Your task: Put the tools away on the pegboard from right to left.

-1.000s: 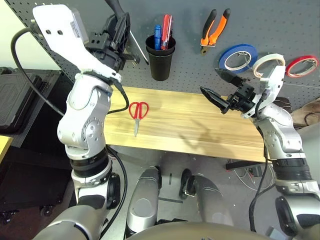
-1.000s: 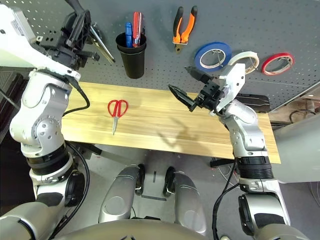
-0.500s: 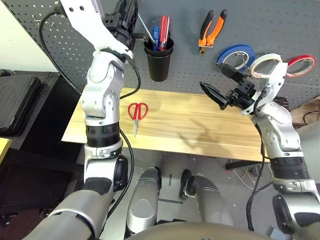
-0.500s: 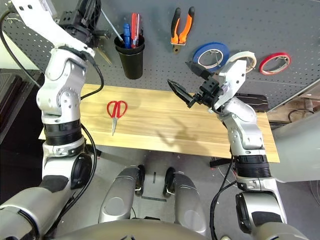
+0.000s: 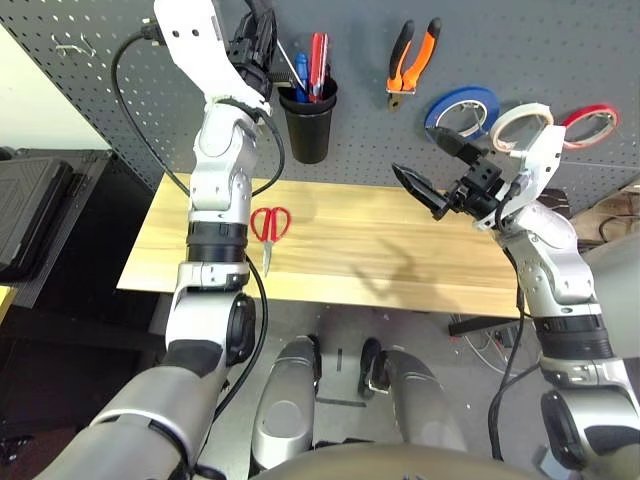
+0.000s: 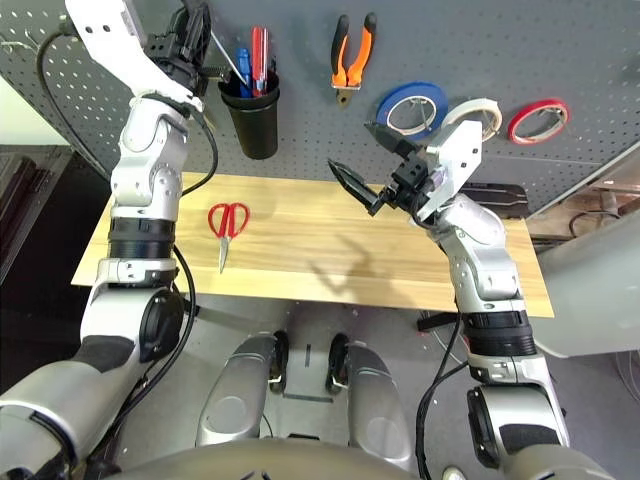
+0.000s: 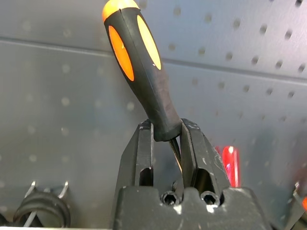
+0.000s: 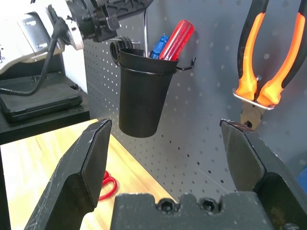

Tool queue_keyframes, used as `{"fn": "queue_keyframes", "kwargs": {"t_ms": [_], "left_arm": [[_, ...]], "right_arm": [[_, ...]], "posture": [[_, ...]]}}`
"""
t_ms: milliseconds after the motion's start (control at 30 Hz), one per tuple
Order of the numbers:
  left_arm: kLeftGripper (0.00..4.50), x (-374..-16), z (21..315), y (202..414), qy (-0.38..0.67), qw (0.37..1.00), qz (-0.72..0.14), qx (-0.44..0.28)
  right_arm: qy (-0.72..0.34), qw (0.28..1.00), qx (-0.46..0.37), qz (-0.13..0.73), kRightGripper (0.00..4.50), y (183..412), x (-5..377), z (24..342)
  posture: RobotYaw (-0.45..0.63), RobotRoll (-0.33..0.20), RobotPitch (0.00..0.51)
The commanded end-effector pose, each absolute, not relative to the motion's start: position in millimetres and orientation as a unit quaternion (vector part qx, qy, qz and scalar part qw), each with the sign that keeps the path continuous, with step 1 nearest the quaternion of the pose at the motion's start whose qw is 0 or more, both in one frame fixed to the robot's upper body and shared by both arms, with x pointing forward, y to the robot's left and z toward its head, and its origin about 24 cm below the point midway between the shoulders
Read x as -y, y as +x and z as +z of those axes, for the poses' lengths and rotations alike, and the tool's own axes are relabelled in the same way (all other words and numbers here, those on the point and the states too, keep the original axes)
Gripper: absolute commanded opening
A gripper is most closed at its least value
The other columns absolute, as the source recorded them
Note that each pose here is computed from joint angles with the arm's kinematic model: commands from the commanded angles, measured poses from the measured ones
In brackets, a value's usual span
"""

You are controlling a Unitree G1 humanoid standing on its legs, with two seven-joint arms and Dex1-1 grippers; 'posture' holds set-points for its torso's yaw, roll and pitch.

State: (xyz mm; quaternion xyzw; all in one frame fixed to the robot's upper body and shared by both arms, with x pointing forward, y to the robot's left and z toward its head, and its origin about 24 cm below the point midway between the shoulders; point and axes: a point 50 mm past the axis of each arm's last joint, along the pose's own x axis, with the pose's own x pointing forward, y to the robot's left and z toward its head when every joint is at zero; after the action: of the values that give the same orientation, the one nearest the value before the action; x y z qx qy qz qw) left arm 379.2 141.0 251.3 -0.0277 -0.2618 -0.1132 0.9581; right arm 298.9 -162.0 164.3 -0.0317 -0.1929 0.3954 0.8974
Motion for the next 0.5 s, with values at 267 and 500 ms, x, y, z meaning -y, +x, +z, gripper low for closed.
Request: {"fn": "queue_keyframes", "kwargs": {"t_ms": [267, 500], "left_arm": [[4.39, -152.2, 268.0, 362.0, -0.014, 0.949, -0.11, 0.296], [4.48, -166.8, 282.8, 335.1, -0.004, 0.946, -0.099, 0.308]], "right_arm": [[-0.034, 0.9, 0.182, 0.395, 4.5, 297.5, 159.4, 158.0], [-0.034, 0.896, 0.177, 0.406, 4.5, 301.1, 153.9, 154.0]], "posture": [[0.19, 0.0, 0.165], [0.21, 0.0, 0.161]]}}
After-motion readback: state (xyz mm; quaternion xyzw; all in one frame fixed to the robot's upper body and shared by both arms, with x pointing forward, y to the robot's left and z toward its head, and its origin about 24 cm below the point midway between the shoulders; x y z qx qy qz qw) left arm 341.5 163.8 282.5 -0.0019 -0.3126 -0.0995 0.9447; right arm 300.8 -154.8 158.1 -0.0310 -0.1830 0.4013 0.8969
